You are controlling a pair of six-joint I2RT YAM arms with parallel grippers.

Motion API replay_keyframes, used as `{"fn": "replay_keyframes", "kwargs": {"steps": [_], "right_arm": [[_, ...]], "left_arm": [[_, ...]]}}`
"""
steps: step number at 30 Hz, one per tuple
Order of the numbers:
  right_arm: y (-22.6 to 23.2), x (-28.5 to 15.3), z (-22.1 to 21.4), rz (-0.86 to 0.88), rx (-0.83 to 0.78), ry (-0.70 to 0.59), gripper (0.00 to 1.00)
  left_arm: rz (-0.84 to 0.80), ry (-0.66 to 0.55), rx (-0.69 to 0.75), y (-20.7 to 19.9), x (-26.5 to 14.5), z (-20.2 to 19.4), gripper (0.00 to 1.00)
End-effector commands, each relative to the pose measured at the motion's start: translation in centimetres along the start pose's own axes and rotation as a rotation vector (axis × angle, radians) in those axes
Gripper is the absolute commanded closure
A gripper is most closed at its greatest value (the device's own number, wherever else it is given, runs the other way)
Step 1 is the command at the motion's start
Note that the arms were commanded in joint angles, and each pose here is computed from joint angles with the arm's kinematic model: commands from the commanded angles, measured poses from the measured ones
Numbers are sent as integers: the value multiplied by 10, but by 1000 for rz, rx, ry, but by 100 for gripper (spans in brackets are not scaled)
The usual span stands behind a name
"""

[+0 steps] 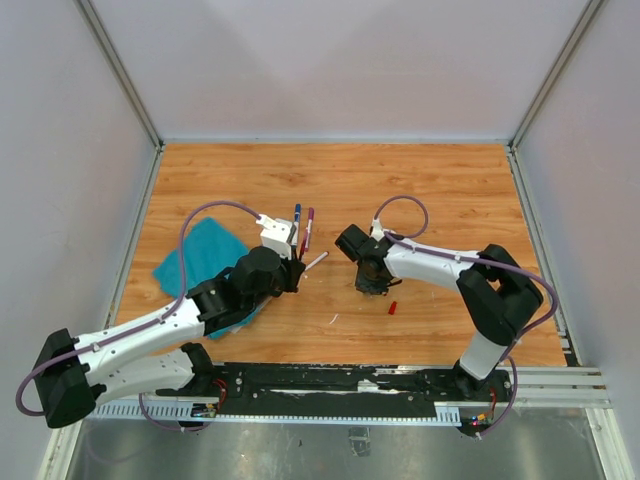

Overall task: Insert the pens into the pen caps
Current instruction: Insert the pen cap onto the pen.

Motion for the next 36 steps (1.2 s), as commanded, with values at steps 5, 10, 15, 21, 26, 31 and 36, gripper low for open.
{"fn": "replay_keyframes", "kwargs": {"steps": [5, 10, 15, 21, 26, 31, 36], "right_arm": [[6, -3, -4, 102, -211, -41, 99], [24, -13, -10, 295, -462, -46, 99], [32, -30, -16, 473, -603, -145, 99], [43, -67, -19, 703, -745, -306, 99], [49, -99, -21, 862, -827, -472, 99], [50, -146, -20, 1021, -868, -696, 99], [47, -191, -19, 1148, -925, -929, 99]], "left_arm": [[10, -43, -9, 2, -5, 9, 99], [20, -49, -8, 4, -7, 10, 100], [41, -88, -24, 10, -14, 19, 99], [52, -145, -57, 16, -24, 29, 100], [40, -156, -69, 15, -26, 31, 99], [11, -156, -81, 10, -27, 30, 100], [-22, -158, -88, 5, -27, 31, 100]]}}
Point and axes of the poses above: each gripper's point midway between its finger pads, its own x axis out along the fingers, its own y axis along the line the jaws close on, z = x × y, the point moved 1 cm from there along -x, back along the fingers, and after that the axes turned 8 degrees about -x, right-handed, at the moved point
